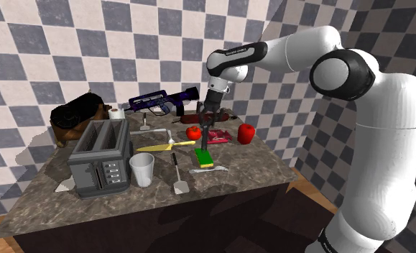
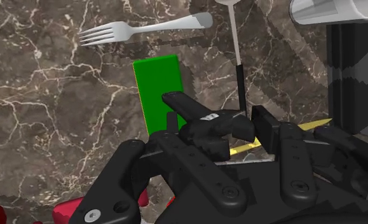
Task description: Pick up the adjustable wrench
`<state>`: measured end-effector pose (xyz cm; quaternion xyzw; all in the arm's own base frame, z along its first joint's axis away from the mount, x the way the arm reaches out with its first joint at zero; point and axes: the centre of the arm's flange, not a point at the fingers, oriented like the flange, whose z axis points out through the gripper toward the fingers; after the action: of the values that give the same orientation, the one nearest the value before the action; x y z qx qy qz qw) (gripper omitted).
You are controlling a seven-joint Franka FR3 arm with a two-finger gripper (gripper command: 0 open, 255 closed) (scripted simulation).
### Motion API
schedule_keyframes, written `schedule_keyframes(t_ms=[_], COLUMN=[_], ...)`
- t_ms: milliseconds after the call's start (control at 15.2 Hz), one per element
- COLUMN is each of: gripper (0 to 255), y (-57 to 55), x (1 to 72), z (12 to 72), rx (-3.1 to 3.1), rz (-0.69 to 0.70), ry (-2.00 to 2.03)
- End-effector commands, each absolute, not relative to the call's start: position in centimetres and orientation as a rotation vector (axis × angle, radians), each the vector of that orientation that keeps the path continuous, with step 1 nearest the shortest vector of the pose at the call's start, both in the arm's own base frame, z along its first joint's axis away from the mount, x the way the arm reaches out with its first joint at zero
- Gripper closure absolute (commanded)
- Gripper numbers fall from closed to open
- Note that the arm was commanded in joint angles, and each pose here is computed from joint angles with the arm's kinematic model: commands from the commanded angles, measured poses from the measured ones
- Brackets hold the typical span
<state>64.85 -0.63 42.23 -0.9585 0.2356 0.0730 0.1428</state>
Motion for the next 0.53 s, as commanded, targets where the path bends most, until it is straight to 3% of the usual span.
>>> schedule_keyframes(t_ms=[0,462], gripper=[255,255], y=[-0.6,-0.6], x=[64.8,64.8], z=[43.4,47.1], rx=[-2.765,-2.765], rz=[0.211,0.211], ry=[0.680,0.680])
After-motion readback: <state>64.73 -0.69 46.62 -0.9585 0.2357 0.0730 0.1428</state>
